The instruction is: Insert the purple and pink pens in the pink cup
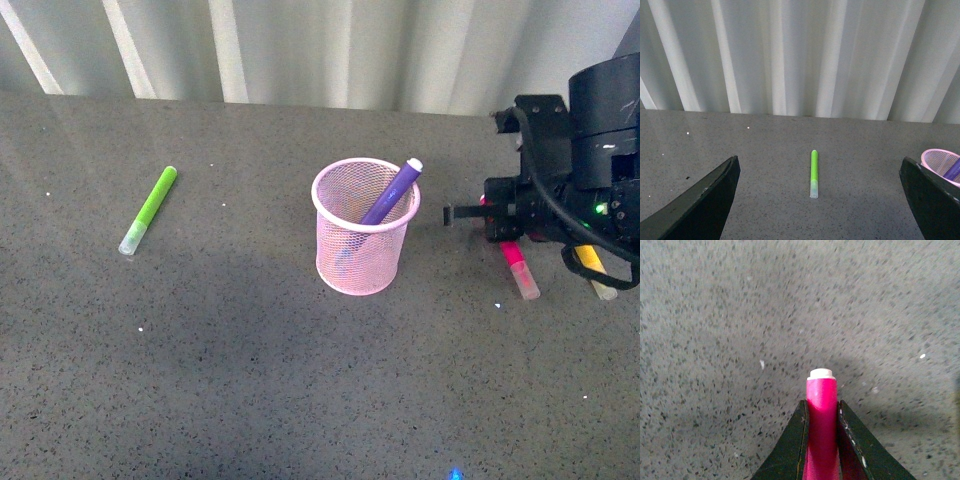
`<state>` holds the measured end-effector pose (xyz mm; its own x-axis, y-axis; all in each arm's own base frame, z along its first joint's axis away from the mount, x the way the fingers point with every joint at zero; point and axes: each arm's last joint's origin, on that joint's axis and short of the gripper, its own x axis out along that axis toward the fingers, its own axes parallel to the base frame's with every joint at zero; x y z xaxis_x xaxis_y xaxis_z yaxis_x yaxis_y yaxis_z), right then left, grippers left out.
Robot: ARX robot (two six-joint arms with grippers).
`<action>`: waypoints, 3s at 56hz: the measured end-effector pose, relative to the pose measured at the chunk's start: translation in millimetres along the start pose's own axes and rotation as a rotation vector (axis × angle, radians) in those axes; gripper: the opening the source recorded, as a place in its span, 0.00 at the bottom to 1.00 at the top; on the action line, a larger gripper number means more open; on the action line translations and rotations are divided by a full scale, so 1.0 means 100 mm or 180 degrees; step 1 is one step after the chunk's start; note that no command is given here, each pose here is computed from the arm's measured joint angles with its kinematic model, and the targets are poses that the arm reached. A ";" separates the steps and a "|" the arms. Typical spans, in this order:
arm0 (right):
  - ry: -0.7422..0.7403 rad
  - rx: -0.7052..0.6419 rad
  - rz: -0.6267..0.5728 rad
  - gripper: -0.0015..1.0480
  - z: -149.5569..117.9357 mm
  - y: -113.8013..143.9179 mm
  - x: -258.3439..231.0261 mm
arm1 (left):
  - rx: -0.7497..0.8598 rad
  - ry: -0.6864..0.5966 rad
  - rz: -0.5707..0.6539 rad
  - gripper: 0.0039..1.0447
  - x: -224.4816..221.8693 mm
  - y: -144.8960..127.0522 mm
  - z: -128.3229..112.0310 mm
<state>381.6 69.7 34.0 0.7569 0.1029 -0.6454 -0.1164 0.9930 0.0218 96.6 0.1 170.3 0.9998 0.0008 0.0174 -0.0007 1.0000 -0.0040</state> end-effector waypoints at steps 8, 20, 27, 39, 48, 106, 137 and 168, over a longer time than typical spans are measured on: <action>-0.0524 0.0119 -0.0160 0.11 0.32 -0.08 -0.23 | 0.0001 0.0000 0.0000 0.94 0.00 0.00 0.00; -0.1523 0.0185 -0.0036 0.11 0.86 -0.05 -0.78 | 0.0000 0.0000 0.0000 0.94 0.00 0.00 0.00; -0.2134 0.0057 0.0397 0.11 1.02 0.12 -1.12 | 0.0000 0.0000 -0.0001 0.94 0.00 0.00 0.00; -0.2597 -0.0321 0.1139 0.11 0.86 0.49 -1.29 | 0.0000 0.0000 0.0000 0.94 0.00 0.00 0.00; -0.2543 -0.0425 0.1498 0.11 0.62 0.72 -1.14 | 0.0001 -0.0001 0.0000 0.94 0.00 0.00 0.00; -0.2234 -0.0430 0.1827 0.11 0.30 1.09 -0.59 | 0.0000 -0.0001 0.0000 0.94 0.00 0.00 0.00; -0.2223 -0.0443 0.1821 0.93 0.29 1.09 -0.58 | 0.0000 -0.0001 0.0000 0.94 0.00 0.00 0.00; -0.1987 -0.0455 0.1692 0.93 0.07 0.96 -0.59 | 0.0000 -0.0001 0.0000 0.94 0.00 0.00 0.00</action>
<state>330.1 159.5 79.9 0.7907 0.6113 -0.0333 -0.6076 0.7902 0.0798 96.6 0.1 170.4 0.9998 0.0008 0.0177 -0.0007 1.0000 -0.0040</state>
